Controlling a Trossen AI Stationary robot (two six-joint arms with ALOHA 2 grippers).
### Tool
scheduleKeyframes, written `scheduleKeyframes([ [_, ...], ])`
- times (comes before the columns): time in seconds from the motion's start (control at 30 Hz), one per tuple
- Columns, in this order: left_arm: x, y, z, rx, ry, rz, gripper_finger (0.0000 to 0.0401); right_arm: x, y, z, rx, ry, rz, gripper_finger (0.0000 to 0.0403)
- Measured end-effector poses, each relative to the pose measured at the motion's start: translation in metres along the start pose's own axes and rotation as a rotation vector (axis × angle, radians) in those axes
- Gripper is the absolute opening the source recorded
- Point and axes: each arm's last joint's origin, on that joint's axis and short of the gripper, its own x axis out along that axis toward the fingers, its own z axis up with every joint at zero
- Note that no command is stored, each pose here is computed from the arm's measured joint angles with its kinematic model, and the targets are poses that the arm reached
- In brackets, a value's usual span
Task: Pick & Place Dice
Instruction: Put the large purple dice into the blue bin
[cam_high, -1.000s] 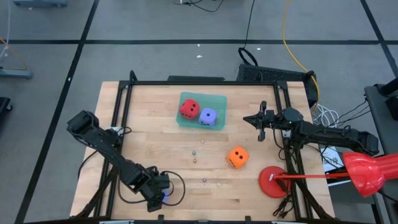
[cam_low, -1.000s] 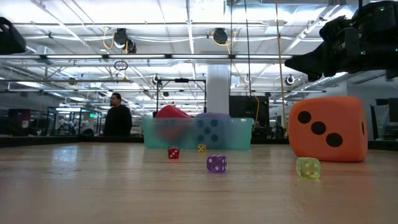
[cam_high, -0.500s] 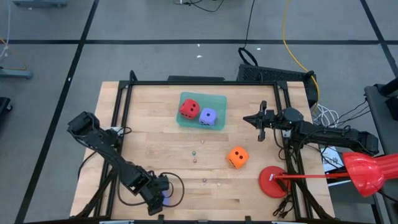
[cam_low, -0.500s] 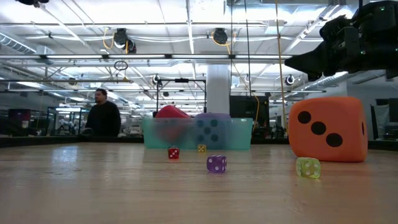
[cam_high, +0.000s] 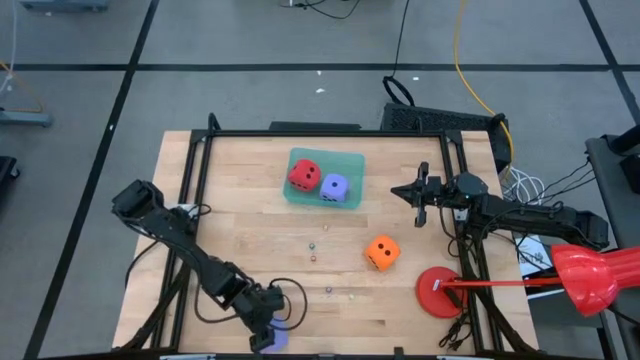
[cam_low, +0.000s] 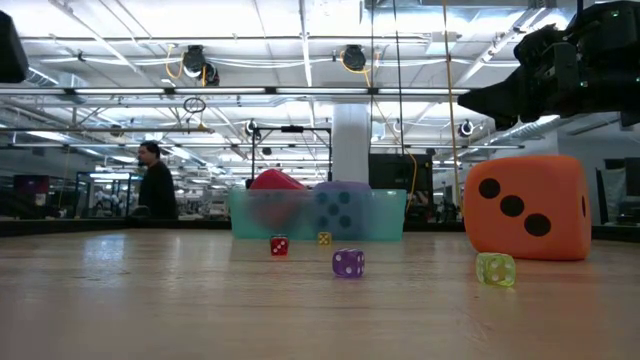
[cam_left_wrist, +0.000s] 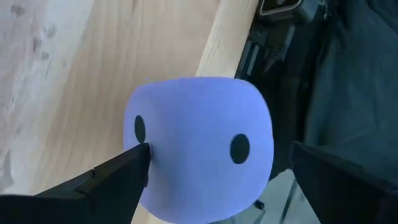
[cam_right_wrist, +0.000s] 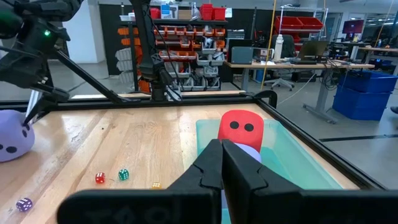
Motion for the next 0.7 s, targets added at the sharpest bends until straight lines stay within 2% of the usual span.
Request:
scheduleKeyframes([
  [0.13,-0.002,0.003,0.005,-0.01,0.023,0.002,0.0377,0.0,0.0,0.0,0.0,0.0,0.0,0.0],
  [0.37,-0.005,0.021,-0.008,-0.082,0.075,0.232,0.0368,0.0,0.0,0.0,0.0,0.0,0.001,0.0],
  [0.57,-0.009,0.026,-0.014,-0.059,0.088,0.323,0.0367,0.0,0.0,0.0,0.0,0.0,0.001,0.0],
  [0.7,-0.015,0.037,-0.014,-0.068,0.129,0.424,0.0367,0.0,0.0,0.0,0.0,0.0,0.0,0.0],
])
